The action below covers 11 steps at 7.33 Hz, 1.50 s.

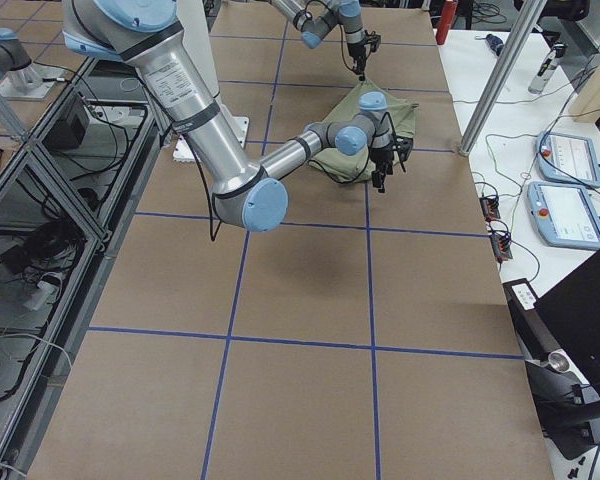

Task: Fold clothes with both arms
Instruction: 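Drag the folded shirt with the left gripper away from the robot, then reach the right gripper to the shirt's collar and grasp it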

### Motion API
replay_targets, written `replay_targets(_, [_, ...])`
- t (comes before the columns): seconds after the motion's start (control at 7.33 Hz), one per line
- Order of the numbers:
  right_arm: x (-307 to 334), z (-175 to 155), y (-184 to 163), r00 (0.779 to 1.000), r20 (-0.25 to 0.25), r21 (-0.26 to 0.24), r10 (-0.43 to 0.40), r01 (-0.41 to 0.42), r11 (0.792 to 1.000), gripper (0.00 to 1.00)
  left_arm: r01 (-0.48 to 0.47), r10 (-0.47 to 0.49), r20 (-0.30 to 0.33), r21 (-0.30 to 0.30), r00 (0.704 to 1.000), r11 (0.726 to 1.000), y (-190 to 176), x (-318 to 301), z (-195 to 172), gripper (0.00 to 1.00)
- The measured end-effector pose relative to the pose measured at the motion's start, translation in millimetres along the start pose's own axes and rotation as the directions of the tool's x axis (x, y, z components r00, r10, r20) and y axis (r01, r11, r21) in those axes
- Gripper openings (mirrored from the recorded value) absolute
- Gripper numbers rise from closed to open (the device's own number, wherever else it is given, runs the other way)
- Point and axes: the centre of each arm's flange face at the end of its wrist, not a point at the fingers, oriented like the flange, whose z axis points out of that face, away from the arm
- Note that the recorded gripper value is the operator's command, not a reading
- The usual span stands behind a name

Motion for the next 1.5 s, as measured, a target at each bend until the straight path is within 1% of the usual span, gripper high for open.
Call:
replay_targets(0.27, [-2,-1,2,1.0,0.002,-0.001,-0.002,0.002,1.0,1.0,-0.046,0.048,0.083,-0.024,0.995,0.999,-61,-49,31,0.0])
replay_targets(0.41, [-4,-3,2,1.0,0.008,-0.001,-0.003,0.003,1.0,1.0,-0.065,0.068,0.106,-0.031,0.992,0.997,-89,-62,37,0.99])
replay_targets(0.55, [-8,-7,4,1.0,0.016,-0.001,-0.005,0.005,1.0,1.0,-0.078,0.08,0.113,-0.025,0.99,0.997,-106,-68,39,1.0])
replay_targets(0.68, [-17,-12,7,1.0,0.027,-0.002,-0.01,0.01,1.0,1.0,-0.094,0.093,0.098,0.008,0.991,0.996,-109,-73,38,1.0])
replay_targets(0.82, [-36,-18,11,0.999,0.041,-0.003,-0.021,0.022,1.0,1.0,-0.108,0.106,0.055,0.039,0.993,0.993,-103,-77,36,1.0])
replay_targets(0.95, [-68,-22,15,0.998,0.052,-0.008,-0.036,0.037,0.999,1.0,-0.116,0.116,0.001,0.045,0.993,0.992,-94,-77,34,1.0])
replay_targets(1.09, [-110,-24,22,0.997,0.057,-0.016,-0.053,0.054,0.998,1.0,-0.12,0.122,-0.033,0.051,0.992,0.991,-87,-76,28,1.0])
replay_targets(1.23, [-145,-23,30,0.994,0.082,-0.019,-0.071,0.073,0.997,1.0,-0.121,0.124,-0.047,0.057,0.991,0.991,-85,-76,24,1.0])
replay_targets(1.36, [-163,-11,39,0.987,0.131,-0.011,-0.093,0.095,0.995,1.0,-0.121,0.124,-0.053,0.06,0.991,0.991,-84,-76,22,1.0])
replay_targets(1.5, [-171,2,49,0.98,0.168,-0.001,-0.11,0.112,0.994,1.0,-0.121,0.125,-0.055,0.06,0.991,0.991,-83,-76,22,1.0])
